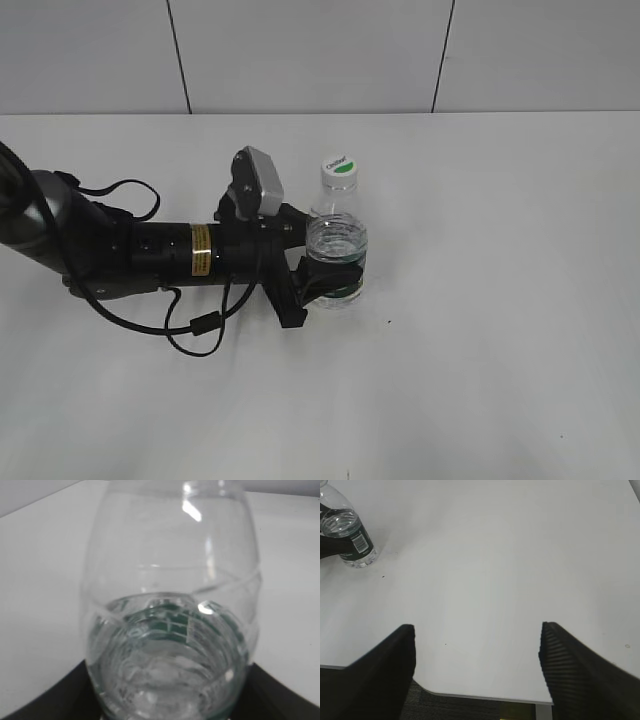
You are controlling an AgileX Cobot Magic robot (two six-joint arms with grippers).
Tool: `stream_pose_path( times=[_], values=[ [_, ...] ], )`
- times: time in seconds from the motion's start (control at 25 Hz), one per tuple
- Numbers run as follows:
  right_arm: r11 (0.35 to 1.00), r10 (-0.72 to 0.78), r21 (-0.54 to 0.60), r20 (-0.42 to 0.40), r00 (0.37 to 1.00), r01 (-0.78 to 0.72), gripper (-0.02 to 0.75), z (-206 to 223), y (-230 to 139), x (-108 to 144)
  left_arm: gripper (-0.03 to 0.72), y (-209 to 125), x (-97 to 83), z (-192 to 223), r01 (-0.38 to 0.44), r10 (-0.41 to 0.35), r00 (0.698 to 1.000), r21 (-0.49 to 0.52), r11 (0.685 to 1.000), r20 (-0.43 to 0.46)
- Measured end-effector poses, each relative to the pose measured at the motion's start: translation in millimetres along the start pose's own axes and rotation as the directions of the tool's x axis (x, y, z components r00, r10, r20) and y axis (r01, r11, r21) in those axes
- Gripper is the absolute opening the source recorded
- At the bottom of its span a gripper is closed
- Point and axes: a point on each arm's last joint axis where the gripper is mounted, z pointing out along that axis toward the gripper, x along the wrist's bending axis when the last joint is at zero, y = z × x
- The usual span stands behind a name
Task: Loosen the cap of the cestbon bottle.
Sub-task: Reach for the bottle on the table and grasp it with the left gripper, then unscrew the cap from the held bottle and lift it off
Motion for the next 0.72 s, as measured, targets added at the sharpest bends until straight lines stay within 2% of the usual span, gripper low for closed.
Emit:
stream_pose_path(
  times=[0.28,0.72],
  values=[
    [1.0,0.004,0.031,-0.005,1.0,-0.004,0.587,3.5,4.7,-0.5,0.415,0.1,-0.1,0.1,-0.004,0.004,1.0,0.002,1.0,0.003],
    [0.962,0.066,0.269,-0.063,0.996,-0.047,0.587,39.9,60.6,-4.4,0.415,0.2,0.0,0.2,-0.005,0.005,1.0,0.002,1.0,0.004]
  ],
)
